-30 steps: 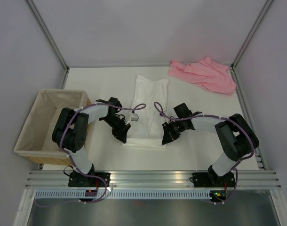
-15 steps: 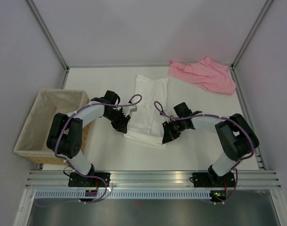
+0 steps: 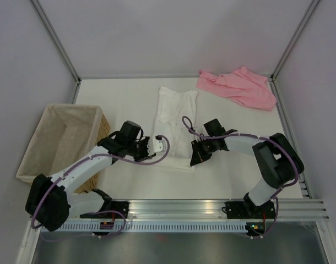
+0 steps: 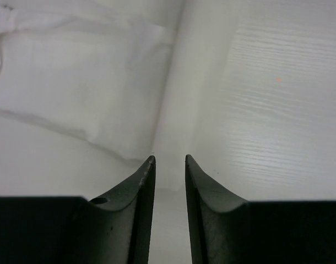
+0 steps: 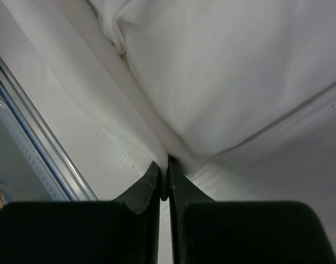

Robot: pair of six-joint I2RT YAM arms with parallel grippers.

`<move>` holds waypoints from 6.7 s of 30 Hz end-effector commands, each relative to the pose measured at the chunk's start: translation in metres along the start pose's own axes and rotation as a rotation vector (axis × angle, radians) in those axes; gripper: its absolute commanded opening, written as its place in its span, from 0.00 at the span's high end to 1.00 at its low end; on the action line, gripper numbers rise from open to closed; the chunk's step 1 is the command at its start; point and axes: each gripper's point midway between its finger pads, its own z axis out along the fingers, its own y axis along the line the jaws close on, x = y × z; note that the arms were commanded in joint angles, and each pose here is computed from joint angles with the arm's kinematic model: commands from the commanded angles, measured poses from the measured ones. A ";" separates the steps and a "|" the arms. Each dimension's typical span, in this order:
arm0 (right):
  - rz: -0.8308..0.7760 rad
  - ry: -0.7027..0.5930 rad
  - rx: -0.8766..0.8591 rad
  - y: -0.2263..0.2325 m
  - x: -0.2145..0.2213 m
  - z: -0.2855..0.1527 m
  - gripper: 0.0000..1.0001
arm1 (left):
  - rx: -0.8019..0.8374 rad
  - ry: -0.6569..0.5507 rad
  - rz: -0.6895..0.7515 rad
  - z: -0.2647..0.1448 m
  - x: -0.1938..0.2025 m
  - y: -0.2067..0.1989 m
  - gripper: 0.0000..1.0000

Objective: Roll the t-shirts
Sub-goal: Roll the tshirt

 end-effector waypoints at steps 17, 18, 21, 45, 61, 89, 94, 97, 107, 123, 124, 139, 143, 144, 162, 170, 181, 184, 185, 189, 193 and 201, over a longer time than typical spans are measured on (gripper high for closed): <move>0.067 0.010 0.051 -0.012 -0.004 0.005 0.92 | 0.006 0.059 0.369 0.036 0.025 -0.027 0.62; 0.065 0.011 0.051 -0.013 -0.004 0.005 0.92 | -0.003 0.060 0.380 0.036 0.026 -0.026 0.62; 0.061 0.016 0.050 -0.013 -0.003 0.005 0.91 | -0.022 0.041 0.429 0.031 0.025 -0.027 0.61; 0.072 0.065 0.077 -0.018 0.001 0.004 0.86 | -0.068 0.060 0.535 0.043 0.025 -0.010 0.51; 0.033 0.058 0.105 -0.018 -0.008 -0.005 0.74 | -0.023 0.154 0.525 0.065 0.051 -0.008 0.97; -1.223 -0.168 0.338 0.054 -0.006 -0.037 0.40 | 0.238 0.132 -0.018 0.031 0.023 -0.044 0.98; -1.277 -0.132 0.377 0.047 -0.004 -0.020 0.39 | 0.243 0.131 -0.016 0.031 0.023 -0.045 0.98; -1.268 -0.105 0.420 0.036 -0.008 -0.011 0.39 | 0.239 0.128 -0.018 0.031 0.023 -0.043 0.98; -1.232 0.022 0.462 0.009 0.005 0.005 0.46 | 0.262 0.106 -0.043 0.027 0.022 -0.045 0.98; -1.018 0.167 -0.053 0.072 0.057 -0.013 1.00 | 0.516 0.094 -0.103 -0.018 0.030 -0.087 0.98; -1.011 0.193 -0.072 0.070 0.061 -0.013 1.00 | 0.530 0.094 -0.091 -0.017 0.032 -0.087 0.98; -0.826 0.156 -0.247 0.066 0.027 -0.004 1.00 | 0.147 0.000 0.077 -0.017 0.010 -0.025 0.34; -0.784 0.131 -0.246 0.060 0.019 -0.006 1.00 | 0.164 -0.006 0.102 -0.014 0.012 -0.039 0.33; -0.777 0.137 -0.250 0.059 0.019 -0.005 0.99 | 0.182 -0.010 0.120 -0.010 0.015 -0.047 0.32; -0.715 0.137 -0.284 0.063 0.016 -0.016 1.00 | 0.318 0.125 -0.057 0.011 0.048 -0.061 0.98; -0.623 0.131 -0.287 0.048 0.003 -0.005 1.00 | 0.499 0.094 -0.248 0.008 0.042 -0.060 0.98; -0.393 -0.002 -0.241 0.011 -0.035 -0.002 0.68 | 0.489 0.171 -0.265 0.023 0.069 -0.033 0.90; -0.351 0.004 -0.240 0.012 -0.036 -0.001 0.70 | 0.479 0.165 -0.276 0.024 0.068 -0.031 0.83; -0.344 0.004 -0.240 0.012 -0.037 -0.001 0.77 | 0.470 0.159 -0.275 0.023 0.066 -0.029 0.75; -0.306 0.008 -0.209 0.007 -0.038 0.001 1.00 | 0.441 0.123 -0.280 0.019 0.056 -0.022 0.59; -0.175 0.035 -0.189 0.004 -0.033 0.002 1.00 | 0.428 0.117 -0.370 0.017 0.051 -0.016 0.69; -0.039 -0.050 -0.067 -0.009 -0.030 -0.002 1.00 | 0.399 0.187 -0.424 0.023 0.060 -0.006 0.95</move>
